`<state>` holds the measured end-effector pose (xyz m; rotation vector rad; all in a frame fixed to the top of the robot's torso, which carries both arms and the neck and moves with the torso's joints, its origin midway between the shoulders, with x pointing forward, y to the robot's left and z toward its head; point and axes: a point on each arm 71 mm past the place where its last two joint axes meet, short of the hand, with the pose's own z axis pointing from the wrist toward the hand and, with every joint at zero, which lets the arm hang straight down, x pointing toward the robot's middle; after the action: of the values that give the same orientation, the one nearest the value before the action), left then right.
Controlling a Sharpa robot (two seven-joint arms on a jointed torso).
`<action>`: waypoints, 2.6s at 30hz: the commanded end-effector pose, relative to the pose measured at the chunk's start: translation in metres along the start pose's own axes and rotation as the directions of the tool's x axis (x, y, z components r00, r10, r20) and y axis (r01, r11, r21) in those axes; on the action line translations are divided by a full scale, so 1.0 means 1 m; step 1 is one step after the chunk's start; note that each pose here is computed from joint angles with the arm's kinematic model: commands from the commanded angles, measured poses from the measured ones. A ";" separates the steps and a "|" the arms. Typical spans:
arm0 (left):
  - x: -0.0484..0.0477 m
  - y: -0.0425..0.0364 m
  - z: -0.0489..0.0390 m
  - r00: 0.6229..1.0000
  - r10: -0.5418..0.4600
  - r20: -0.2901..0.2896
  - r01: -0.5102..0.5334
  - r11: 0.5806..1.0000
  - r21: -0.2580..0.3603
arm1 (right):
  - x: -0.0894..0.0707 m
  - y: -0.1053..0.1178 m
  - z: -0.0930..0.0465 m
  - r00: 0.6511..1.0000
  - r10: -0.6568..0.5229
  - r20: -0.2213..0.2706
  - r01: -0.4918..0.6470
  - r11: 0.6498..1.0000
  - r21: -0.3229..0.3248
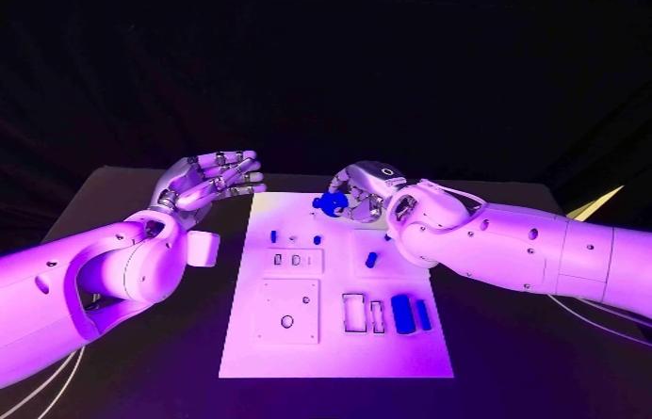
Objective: Assemble the parts on the task board
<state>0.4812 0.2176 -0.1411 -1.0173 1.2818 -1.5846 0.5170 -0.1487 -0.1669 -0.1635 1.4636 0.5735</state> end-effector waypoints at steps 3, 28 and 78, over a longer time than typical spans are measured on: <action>0.0031 -0.0002 0.0014 1.000 -0.005 -0.010 0.005 1.000 0.003 | 0.009 0.014 0.007 1.000 -0.011 -0.009 0.011 1.000 -0.013; 0.0068 0.0011 0.0040 1.000 -0.007 -0.016 0.007 1.000 0.000 | 0.042 0.029 0.029 0.998 -0.053 -0.043 0.054 0.998 0.020; 0.0013 0.0013 0.0034 1.000 -0.001 -0.005 0.001 1.000 -0.005 | 0.014 -0.011 0.005 0.992 0.093 0.082 -0.098 0.993 0.062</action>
<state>0.4842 0.2158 -0.1427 -1.0216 1.2896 -1.5817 0.5278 -0.1500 -0.1865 -0.0366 1.4320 0.5814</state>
